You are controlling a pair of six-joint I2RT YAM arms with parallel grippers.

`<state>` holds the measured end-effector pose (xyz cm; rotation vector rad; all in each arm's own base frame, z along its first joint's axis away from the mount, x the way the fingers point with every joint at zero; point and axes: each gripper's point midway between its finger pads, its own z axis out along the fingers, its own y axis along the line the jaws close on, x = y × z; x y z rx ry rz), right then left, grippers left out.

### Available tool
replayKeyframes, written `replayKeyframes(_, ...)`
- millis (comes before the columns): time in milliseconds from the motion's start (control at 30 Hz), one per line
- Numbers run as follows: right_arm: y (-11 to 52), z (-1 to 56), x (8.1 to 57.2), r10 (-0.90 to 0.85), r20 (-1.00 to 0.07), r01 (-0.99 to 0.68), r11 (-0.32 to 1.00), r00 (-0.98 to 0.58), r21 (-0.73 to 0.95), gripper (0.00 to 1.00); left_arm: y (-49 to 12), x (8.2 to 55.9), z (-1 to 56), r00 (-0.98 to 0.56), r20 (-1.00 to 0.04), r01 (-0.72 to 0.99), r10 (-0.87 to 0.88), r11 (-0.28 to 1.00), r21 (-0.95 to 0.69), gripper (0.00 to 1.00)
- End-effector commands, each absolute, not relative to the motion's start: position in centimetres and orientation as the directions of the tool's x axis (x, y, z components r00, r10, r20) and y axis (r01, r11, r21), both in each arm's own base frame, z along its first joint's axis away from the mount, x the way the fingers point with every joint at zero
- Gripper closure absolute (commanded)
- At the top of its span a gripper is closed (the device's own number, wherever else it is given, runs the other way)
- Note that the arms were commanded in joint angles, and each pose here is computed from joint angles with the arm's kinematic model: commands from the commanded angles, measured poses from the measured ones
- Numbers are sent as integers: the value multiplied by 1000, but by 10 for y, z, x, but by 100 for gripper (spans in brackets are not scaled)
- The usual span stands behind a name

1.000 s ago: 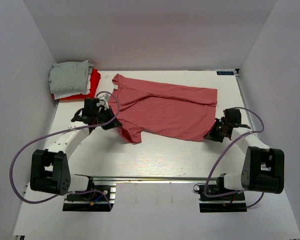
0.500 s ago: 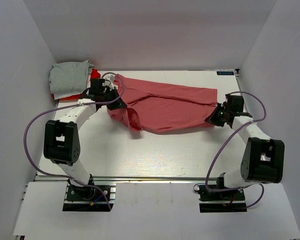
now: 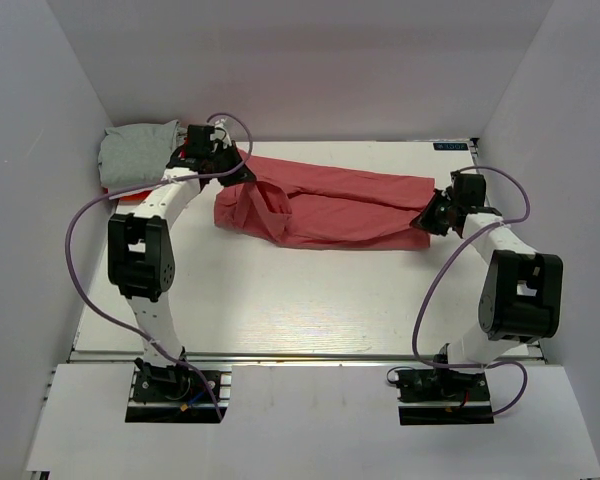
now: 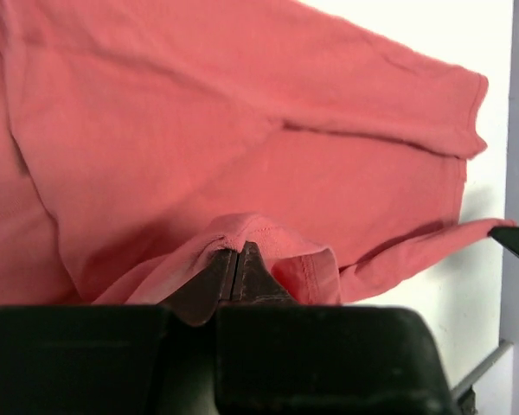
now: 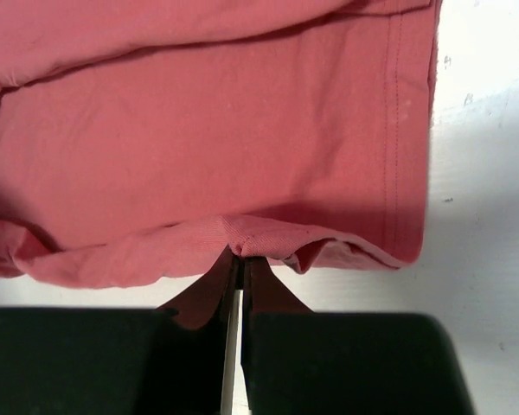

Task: Fold and stack the t-shirts
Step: Fold the other side of the tshirt into a rectangle

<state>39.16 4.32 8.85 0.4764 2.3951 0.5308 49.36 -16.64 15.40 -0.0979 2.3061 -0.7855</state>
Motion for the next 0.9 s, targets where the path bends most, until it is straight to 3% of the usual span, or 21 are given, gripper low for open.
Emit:
replayKeyframes(0, 36, 106, 417, 445, -570, 174, 867, -691, 467, 100, -152, 518, 180, -704, -652, 147, -282, 840, -522, 100)
replayKeyframes(300, 36, 117, 449, 443, -584, 147, 863, -680, 483, 100, -151, 562, 184, -678, -678, 179, -285, 831, -527, 100)
replayKeyframes(867, 17, 108, 482, 456, -570, 188, 864, -683, 467, 100, -134, 602, 174, -623, -706, 145, -338, 837, -528, 100)
